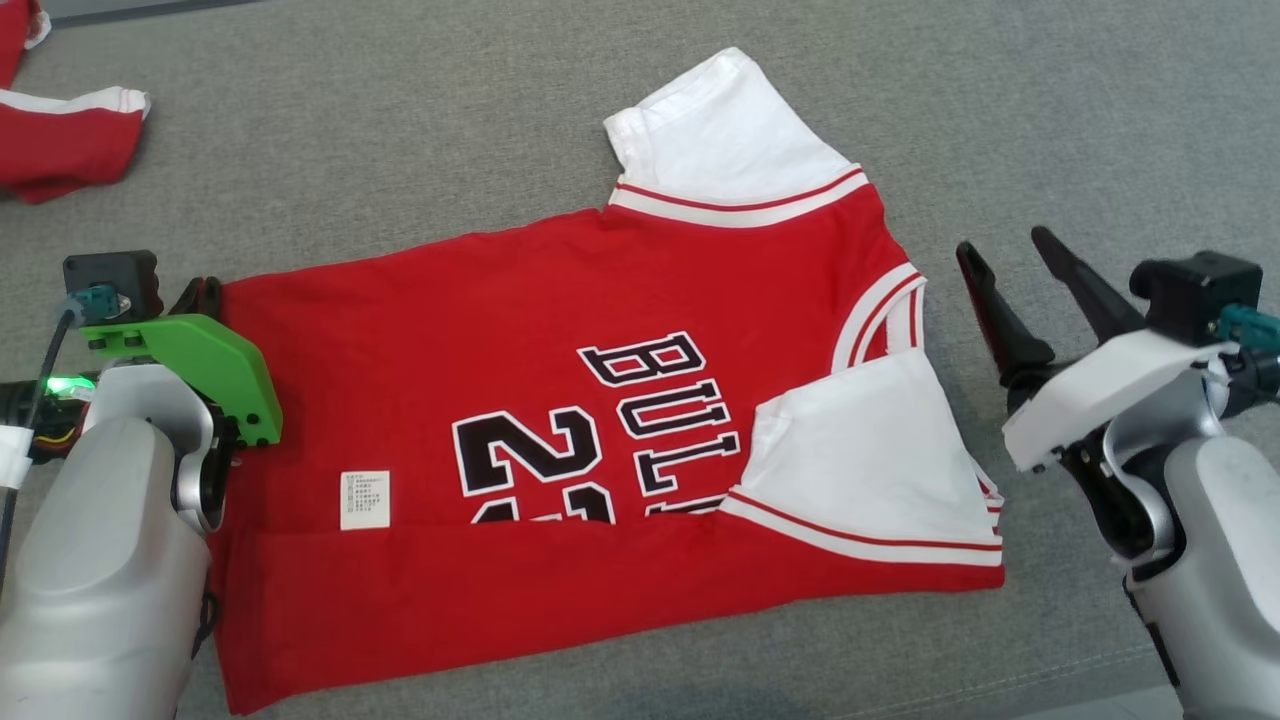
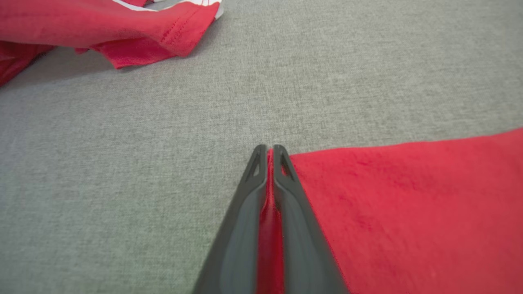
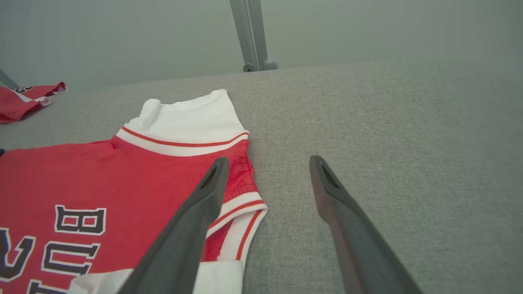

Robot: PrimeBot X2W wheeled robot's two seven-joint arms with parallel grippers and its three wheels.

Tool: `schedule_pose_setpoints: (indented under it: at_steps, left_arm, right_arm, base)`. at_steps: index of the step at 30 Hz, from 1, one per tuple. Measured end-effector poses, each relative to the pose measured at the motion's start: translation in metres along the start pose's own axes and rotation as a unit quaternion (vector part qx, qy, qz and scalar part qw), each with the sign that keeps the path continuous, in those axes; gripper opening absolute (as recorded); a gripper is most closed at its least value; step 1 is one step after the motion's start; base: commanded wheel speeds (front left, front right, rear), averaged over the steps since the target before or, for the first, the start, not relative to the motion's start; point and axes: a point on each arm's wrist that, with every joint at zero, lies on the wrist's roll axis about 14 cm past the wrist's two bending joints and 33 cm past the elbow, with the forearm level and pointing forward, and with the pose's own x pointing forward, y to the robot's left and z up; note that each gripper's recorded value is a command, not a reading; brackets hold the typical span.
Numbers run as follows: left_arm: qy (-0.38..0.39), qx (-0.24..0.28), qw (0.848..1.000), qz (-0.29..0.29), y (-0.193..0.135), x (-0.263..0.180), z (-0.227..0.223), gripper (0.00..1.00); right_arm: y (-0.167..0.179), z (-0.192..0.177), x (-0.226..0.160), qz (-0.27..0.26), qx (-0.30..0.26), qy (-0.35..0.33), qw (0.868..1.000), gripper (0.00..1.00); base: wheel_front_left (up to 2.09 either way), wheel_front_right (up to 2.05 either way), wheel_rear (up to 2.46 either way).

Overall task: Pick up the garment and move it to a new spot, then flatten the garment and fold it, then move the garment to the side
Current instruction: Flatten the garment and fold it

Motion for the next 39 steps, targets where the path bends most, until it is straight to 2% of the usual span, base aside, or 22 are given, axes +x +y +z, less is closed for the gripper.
schedule_pose_setpoints:
  at_steps: [7,15,20,29,36,39]
  left_arm:
    - [-0.046,-0.007,0.999,-0.007,-0.002,-0.013,0.016,0.00]
    - [-0.102,-0.023,0.994,-0.013,-0.003,-0.033,0.034,0.00]
    - [-0.122,-0.028,0.992,-0.023,-0.010,-0.044,0.040,0.00]
    - [-0.144,-0.035,0.989,-0.023,-0.011,-0.060,0.043,0.00]
    - [-0.142,-0.040,0.989,-0.013,-0.006,-0.063,0.036,0.00]
    - [-0.136,-0.041,0.990,-0.007,-0.002,-0.063,0.031,0.00]
  right_arm:
    - [0.017,0.041,0.039,0.037,-0.054,-0.021,0.998,1.00]
    - [0.025,0.044,0.091,0.049,-0.083,0.031,0.995,1.00]
    - [0.029,0.035,0.124,0.049,-0.096,0.076,0.991,1.00]
    - [0.054,-0.002,0.172,0.065,-0.105,0.164,0.979,1.00]
    - [0.068,-0.041,0.192,0.075,-0.104,0.216,0.968,1.00]
    - [0.070,-0.047,0.200,0.075,-0.101,0.223,0.967,1.00]
  base:
    - [0.00,0.00,0.00]
    - [0.00,0.00,0.00]
    - [0.00,0.00,0.00]
    - [0.00,0.00,0.00]
    - [0.00,0.00,0.00]
    - [0.00,0.00,0.00]
